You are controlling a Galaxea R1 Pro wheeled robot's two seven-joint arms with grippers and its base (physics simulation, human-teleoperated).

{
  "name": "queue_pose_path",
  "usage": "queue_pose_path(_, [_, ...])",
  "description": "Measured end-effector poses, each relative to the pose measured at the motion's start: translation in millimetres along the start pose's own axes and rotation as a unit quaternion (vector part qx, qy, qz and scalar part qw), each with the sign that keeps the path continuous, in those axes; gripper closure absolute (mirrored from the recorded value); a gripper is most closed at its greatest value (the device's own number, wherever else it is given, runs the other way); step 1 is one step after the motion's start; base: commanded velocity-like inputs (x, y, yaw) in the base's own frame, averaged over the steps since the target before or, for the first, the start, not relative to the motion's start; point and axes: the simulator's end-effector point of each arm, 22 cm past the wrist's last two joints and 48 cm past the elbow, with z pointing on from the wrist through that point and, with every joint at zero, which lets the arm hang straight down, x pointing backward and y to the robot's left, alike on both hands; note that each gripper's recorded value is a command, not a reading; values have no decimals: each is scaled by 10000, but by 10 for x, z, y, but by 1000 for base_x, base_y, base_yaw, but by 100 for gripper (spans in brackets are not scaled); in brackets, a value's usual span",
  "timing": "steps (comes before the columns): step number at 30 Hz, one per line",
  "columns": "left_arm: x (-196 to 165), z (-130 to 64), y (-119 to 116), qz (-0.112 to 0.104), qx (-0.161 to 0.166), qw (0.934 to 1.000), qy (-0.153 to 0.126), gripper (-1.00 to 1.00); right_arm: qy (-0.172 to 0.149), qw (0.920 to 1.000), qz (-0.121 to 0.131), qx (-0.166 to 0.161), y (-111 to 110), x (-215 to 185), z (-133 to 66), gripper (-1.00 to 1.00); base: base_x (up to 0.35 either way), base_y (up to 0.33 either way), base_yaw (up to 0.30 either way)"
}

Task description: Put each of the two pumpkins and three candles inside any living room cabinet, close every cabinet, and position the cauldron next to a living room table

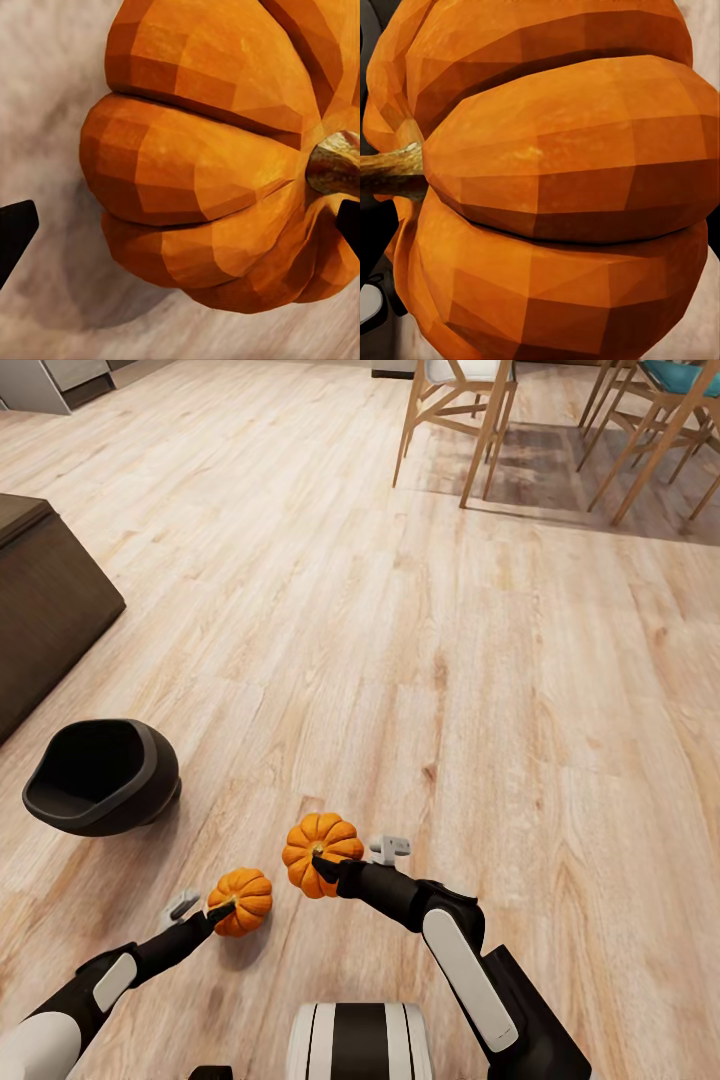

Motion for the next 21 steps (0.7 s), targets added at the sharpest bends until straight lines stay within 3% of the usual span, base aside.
queue_pose_path(3, [19, -1, -10, 102, 34, 9999, 32, -100, 2, 10000, -1, 2, -2, 1, 1, 100, 0, 0, 0])
queue_pose_path(21, [34, 4, -44, 119, 99, 9999, 53, -100, 1, 10000, -1, 4, -3, 0, 1, 100, 12, -13, 0])
